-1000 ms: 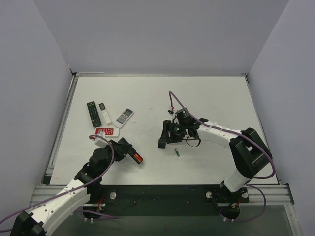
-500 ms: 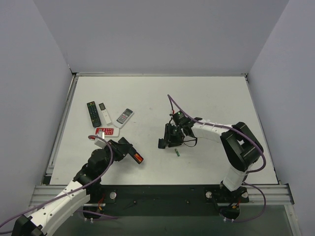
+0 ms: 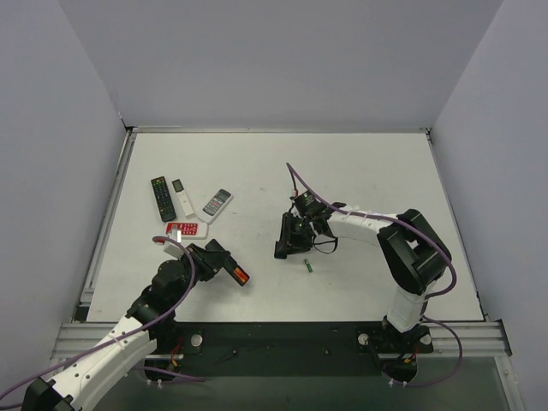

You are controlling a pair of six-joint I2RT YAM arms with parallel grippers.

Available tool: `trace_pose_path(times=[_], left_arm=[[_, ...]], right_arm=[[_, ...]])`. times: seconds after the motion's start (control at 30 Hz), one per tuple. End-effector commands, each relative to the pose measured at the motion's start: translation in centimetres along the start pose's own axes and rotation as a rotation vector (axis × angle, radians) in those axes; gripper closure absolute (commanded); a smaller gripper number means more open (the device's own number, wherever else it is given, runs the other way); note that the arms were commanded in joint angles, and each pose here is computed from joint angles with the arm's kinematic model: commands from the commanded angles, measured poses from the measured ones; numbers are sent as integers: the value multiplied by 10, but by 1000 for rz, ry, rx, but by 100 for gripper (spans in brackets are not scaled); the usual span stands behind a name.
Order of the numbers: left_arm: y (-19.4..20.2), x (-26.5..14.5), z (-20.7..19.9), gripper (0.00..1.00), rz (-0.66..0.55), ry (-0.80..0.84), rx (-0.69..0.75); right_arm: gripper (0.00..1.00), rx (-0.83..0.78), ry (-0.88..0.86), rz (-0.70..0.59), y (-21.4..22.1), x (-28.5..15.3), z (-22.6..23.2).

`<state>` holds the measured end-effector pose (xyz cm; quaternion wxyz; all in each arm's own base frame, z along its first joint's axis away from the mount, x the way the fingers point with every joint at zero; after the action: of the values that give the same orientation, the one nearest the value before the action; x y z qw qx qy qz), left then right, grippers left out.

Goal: Load the batteries into the remote control
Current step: Adjust the battery cover at the center of the board.

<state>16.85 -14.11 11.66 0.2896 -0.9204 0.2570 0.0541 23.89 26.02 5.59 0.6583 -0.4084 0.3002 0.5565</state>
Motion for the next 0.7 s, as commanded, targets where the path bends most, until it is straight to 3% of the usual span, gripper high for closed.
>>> trace_pose_path(times=[0.0,0.07,0.17,0.47,0.67], left_arm=[[3,0,5,100,4,7,-9],[3,0,4,100,3,9,-10],[3,0,4,100,3,10,-9],[3,-1,3,100,3,16,-9],[2,-2,4,100,0,14,-11]], right_arm=[[56,21,101,42,11,4,-13],[47,8,148,44,13,5,-16],[47,-23,208,32,10,6,-17],[63,-70,296,63,17,20,-25],[63,-87,300,73,16,26,-22]])
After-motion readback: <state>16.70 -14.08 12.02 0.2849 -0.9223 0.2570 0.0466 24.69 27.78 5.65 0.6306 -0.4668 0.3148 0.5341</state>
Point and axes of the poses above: each gripper's point midway between its finger pads, its own x axis out along the fingers, its own z axis along the line the jaws close on, y = z × x, the point moved 5 cm from there along -x, back along the fingers, and after that the axes turned 2 degrees about x, right-handed, at the moved point
